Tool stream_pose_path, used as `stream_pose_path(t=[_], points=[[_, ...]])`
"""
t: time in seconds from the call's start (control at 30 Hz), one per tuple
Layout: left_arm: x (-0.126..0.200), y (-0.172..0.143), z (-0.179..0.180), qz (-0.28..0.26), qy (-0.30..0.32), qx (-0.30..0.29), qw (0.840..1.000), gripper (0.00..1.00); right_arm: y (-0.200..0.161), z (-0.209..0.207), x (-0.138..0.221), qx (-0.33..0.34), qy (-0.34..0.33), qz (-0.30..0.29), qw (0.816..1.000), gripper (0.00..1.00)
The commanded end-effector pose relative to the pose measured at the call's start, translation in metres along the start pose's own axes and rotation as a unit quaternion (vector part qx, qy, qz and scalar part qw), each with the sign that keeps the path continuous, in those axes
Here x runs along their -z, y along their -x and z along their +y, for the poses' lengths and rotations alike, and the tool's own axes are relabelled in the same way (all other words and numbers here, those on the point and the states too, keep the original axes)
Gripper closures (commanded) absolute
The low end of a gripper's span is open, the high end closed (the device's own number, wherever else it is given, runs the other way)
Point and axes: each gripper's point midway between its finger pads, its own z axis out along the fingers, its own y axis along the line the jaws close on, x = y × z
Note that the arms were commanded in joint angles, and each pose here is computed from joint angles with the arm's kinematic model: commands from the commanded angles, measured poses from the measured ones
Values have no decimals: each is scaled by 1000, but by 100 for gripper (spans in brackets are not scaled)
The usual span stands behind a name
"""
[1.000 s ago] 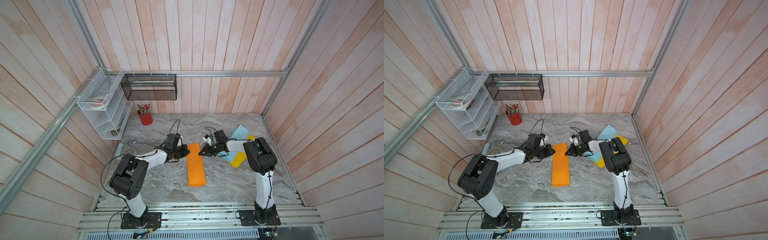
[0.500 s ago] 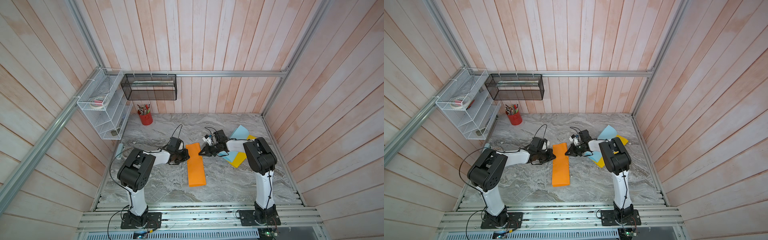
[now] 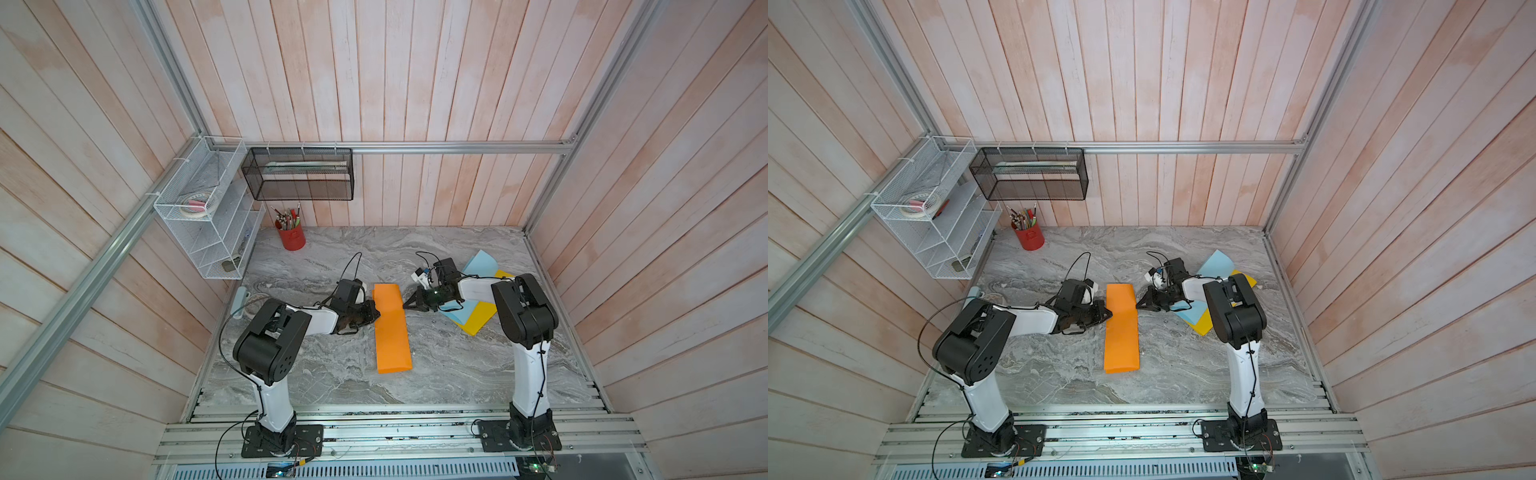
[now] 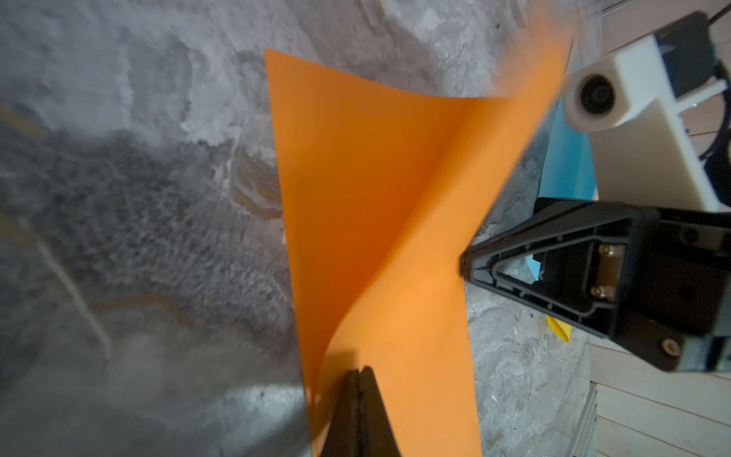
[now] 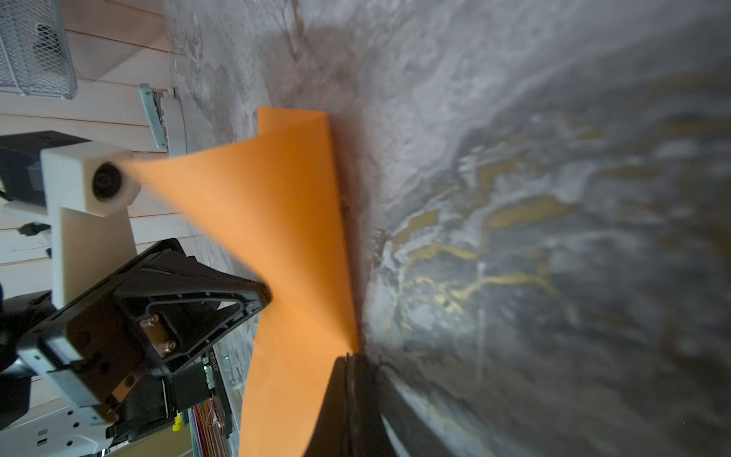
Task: Fold the rectangular paper in half along the long edge
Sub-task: Fold the paper at the center of the board.
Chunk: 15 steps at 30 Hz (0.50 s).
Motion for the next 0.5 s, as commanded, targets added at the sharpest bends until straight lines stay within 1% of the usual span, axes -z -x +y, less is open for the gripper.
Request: stream_pose_path(t=[0.0,0.07,0.23,0.3,0.37,0.47], points=[[-6,-59,63,78,103,48,990,100,-7,-37,9,-28,-84,5,996,100],[-5,-60,63,78,103,48,990,100,-2,-22,13,-19,-67,0,998,100],[-5,-60,63,81,104,47,990,100,9,39,24,28,-4,-18,999,100],[-6,-60,63,81,103,47,990,100,11,54,22,35,17,-18,999,100],[-6,-60,63,81,103,47,990,100,10,58,16,34,26,-9,999,100],[-7,-60,63,83,102,48,990,100,8,50,0,25,18,5,1000,100]])
